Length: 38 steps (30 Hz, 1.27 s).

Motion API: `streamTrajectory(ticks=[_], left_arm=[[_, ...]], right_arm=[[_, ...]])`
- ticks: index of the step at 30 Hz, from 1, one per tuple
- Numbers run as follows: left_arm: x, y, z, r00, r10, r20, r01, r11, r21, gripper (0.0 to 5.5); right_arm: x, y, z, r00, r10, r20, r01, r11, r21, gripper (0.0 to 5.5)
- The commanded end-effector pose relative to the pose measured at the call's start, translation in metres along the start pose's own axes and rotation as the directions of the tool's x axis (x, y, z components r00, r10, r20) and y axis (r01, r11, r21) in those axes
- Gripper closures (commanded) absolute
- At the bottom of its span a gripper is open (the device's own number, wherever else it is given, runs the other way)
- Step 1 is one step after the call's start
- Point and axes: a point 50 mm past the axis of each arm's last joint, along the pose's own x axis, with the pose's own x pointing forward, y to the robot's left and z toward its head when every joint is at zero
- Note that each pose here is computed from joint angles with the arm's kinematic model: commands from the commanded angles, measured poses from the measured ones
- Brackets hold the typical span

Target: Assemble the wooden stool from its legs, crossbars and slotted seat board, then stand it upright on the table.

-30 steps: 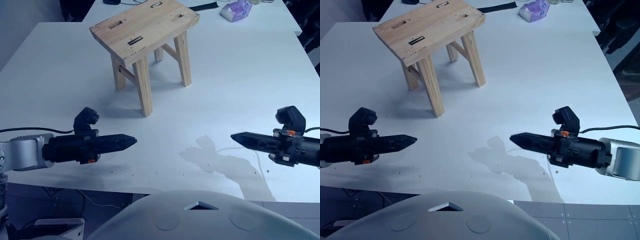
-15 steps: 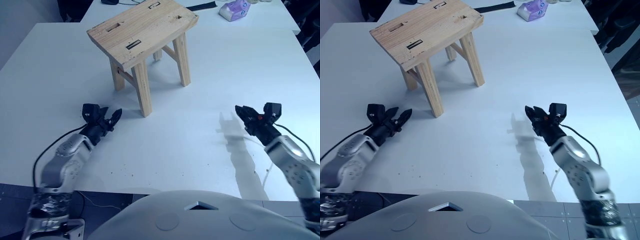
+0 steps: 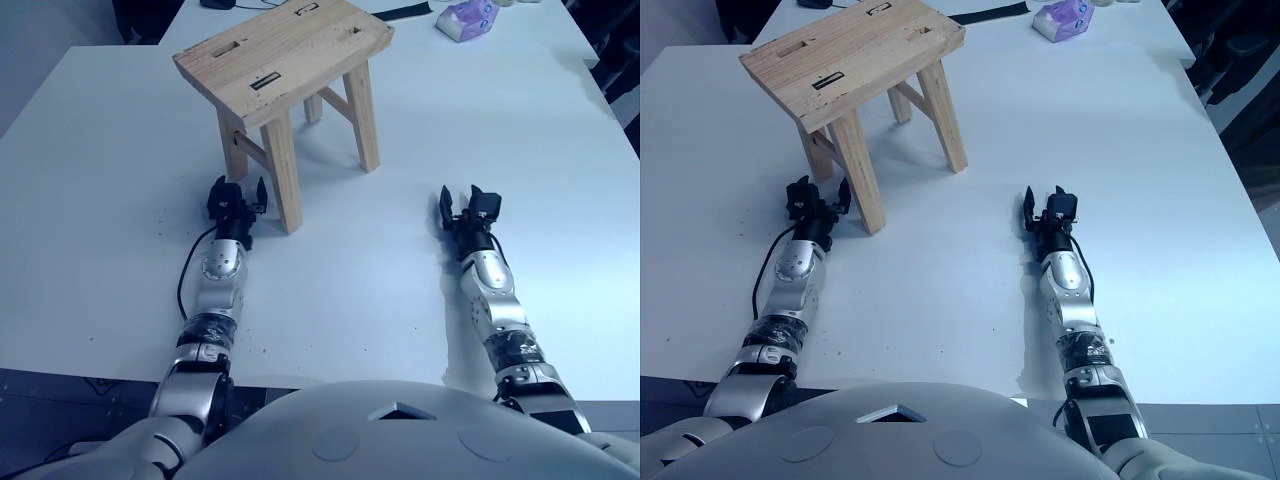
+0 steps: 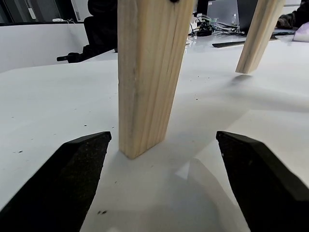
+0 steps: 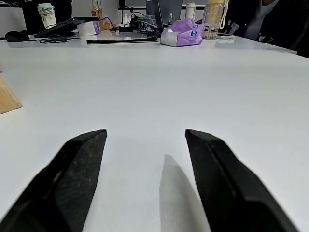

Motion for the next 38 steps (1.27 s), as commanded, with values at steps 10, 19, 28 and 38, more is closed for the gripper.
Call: streamTrajectory(ticks=[10,19,28,38], left_arm=[[-0.011,-0.012,-0.020,0.999,-0.025,-0.042,0.025,1.000,0.014,1.44],[-0.027,-0.030,-0.025,0.999,-0.031,-0.014,0.032,0.996,0.078,1.44],[-0.032,-0.033,-0.024,1.000,0.032,0.000,-0.031,0.998,0.057,1.44],[-0.020,-0.027,-0.011,0.996,0.073,0.048,-0.074,0.997,0.023,1.44]], right_arm=[[0.011,0.000,-0.005,0.999,-0.050,0.021,0.050,0.999,-0.002,2.50],[0.010,-0.007,-0.004,1.000,-0.009,0.011,0.009,0.998,-0.055,2.50],[0.015,-0.010,0.003,0.999,0.041,0.008,-0.040,0.995,-0.088,2.50],[0.023,-0.009,0.009,0.999,0.027,0.038,-0.024,0.997,-0.071,2.50]])
